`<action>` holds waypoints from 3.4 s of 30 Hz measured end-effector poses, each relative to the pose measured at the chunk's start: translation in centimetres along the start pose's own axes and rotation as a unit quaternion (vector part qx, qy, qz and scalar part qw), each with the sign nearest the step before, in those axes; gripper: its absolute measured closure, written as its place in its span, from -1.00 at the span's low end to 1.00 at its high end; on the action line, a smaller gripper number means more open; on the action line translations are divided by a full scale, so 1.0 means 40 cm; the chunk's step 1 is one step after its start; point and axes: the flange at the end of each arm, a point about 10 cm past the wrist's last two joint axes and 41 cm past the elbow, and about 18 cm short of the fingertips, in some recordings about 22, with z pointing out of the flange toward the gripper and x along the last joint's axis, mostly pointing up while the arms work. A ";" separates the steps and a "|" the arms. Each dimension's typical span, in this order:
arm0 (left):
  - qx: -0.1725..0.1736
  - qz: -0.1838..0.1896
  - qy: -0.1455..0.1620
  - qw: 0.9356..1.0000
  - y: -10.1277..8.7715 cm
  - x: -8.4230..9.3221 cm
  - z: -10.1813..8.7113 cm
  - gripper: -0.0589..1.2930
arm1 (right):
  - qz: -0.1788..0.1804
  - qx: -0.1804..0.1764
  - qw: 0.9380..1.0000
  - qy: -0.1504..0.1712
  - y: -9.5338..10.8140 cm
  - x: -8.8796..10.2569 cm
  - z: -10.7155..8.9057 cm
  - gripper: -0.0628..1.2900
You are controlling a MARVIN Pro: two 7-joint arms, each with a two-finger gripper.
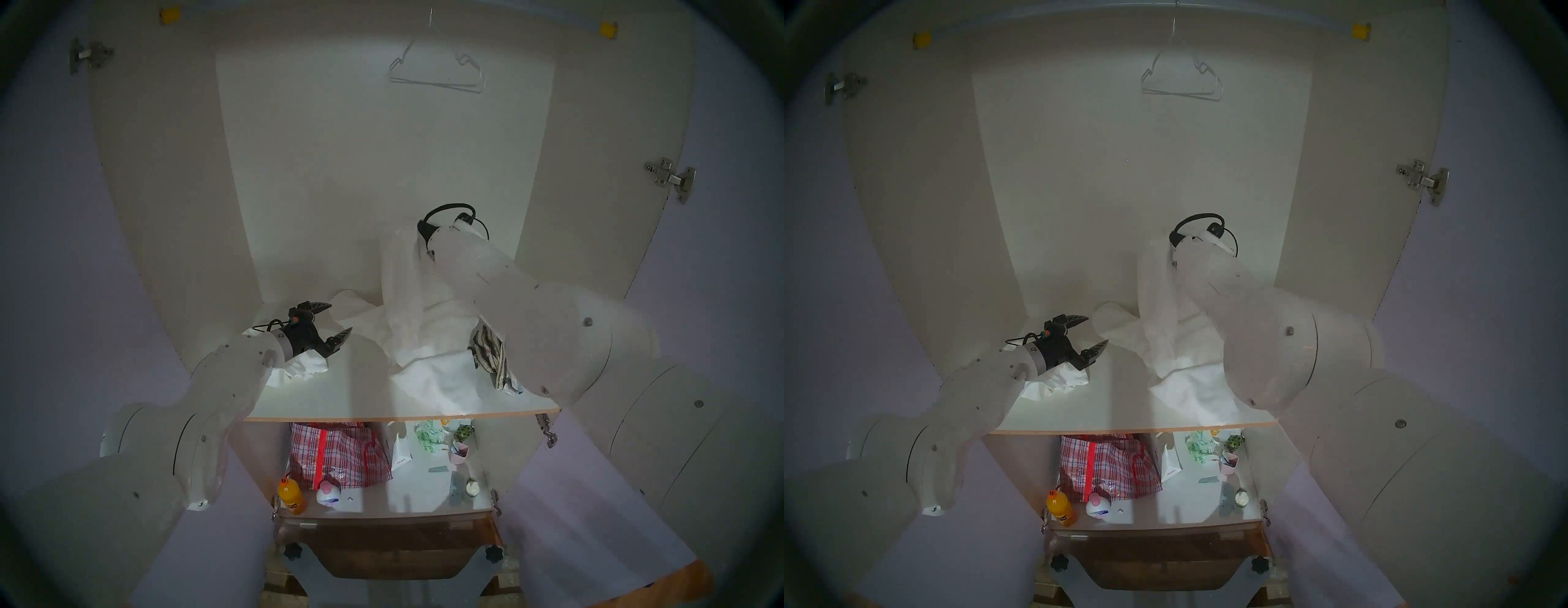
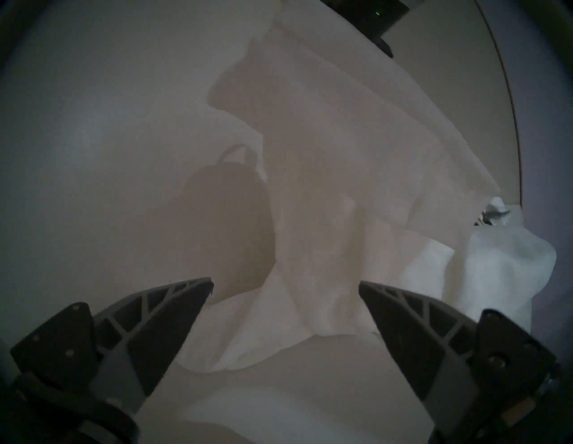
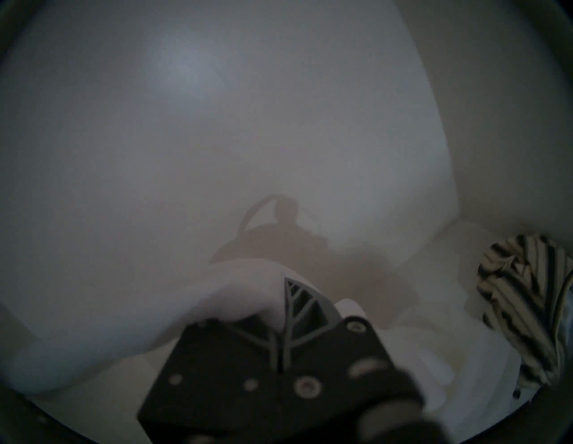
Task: Sort tops into two piles: light colors and dark colors
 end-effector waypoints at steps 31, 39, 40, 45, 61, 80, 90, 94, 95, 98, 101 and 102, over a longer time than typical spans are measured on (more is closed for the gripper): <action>-0.022 -0.046 -0.051 0.997 0.059 -0.039 0.021 -0.95 | -0.025 0.017 0.990 -0.138 -0.064 -0.033 -0.027 0.94; 0.031 -0.089 -0.026 0.995 -0.009 -0.042 -0.030 -0.95 | -0.037 0.025 0.991 -0.127 -0.062 -0.036 -0.026 0.94; 0.040 -0.094 -0.022 0.995 -0.020 -0.042 -0.038 -0.95 | -0.038 0.026 0.991 -0.127 -0.063 -0.039 -0.026 0.94; 0.043 -0.093 -0.018 0.995 -0.039 -0.042 -0.058 -0.95 | -0.049 0.028 0.987 -0.149 -0.070 -0.055 -0.031 -0.90; 0.045 -0.079 -0.034 0.995 -0.031 -0.082 -0.107 -0.95 | -0.057 -0.078 0.951 -0.294 -0.024 -0.083 -0.076 -0.02; 0.215 0.096 0.030 0.971 0.002 -0.015 -0.175 -0.95 | -0.081 -0.243 0.913 -0.318 0.338 -0.281 -0.061 -0.94; 0.226 0.096 -0.069 0.967 0.079 0.020 -0.203 -0.95 | -0.084 -0.186 0.935 -0.289 0.432 -0.328 -0.030 -0.94; 0.218 0.091 -0.089 0.968 0.103 -0.002 -0.212 -0.95 | -0.065 -0.136 0.938 -0.311 0.442 -0.341 -0.027 -0.94; 0.217 0.091 -0.090 0.968 0.103 -0.002 -0.212 -0.95 | -0.061 -0.123 0.940 -0.313 0.440 -0.340 -0.026 -0.94; 0.216 0.094 -0.090 0.968 0.101 -0.001 -0.212 -0.95 | -0.057 -0.086 0.940 -0.324 0.432 -0.336 -0.024 -0.94; 0.217 0.095 -0.090 0.967 0.098 0.000 -0.213 -0.95 | -0.071 -0.067 0.940 -0.326 0.427 -0.334 -0.023 -0.94; 0.217 0.096 -0.089 0.967 0.097 0.001 -0.213 -0.95 | -0.085 -0.068 0.938 -0.328 0.429 -0.337 -0.024 -0.94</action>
